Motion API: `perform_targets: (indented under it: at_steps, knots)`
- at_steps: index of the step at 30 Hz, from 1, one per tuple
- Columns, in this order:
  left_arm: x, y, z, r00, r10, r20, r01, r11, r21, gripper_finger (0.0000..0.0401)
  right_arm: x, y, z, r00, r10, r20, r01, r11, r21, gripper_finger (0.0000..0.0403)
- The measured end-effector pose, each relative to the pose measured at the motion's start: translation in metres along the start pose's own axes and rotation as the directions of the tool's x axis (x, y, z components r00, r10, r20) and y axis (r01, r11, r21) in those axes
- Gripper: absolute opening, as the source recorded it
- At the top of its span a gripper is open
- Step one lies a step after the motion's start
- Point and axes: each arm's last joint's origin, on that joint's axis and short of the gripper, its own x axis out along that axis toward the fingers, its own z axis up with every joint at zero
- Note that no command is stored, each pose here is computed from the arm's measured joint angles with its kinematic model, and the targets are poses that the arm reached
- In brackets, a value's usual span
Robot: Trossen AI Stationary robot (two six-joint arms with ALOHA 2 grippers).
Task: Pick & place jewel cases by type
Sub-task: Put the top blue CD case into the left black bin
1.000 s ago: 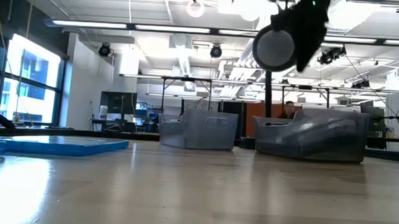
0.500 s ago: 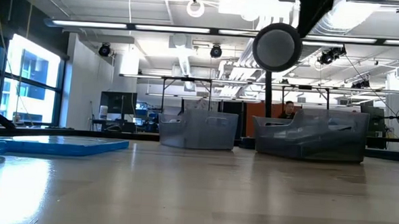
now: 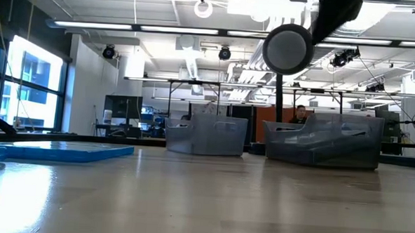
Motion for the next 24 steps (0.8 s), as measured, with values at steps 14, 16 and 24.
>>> perform_targets:
  at_steps: [14,16,24]
  knots:
    - [0.111,-0.021,-0.167,0.927,0.065,-0.369,-0.158,0.961,-0.226,0.0060,0.108,0.075,-0.026,0.621,0.392,0.678,-0.228,0.919,-0.323,0.0157]
    - [0.118,-0.024,-0.181,0.883,0.009,-0.470,-0.128,0.967,-0.222,0.0060,0.129,0.077,-0.027,0.636,0.343,0.691,-0.201,0.938,-0.281,0.0157]
    - [0.141,-0.025,-0.220,0.836,0.114,-0.537,-0.298,0.916,-0.270,0.0060,0.196,0.100,0.023,0.803,0.341,0.488,-0.238,0.935,-0.263,0.0158]
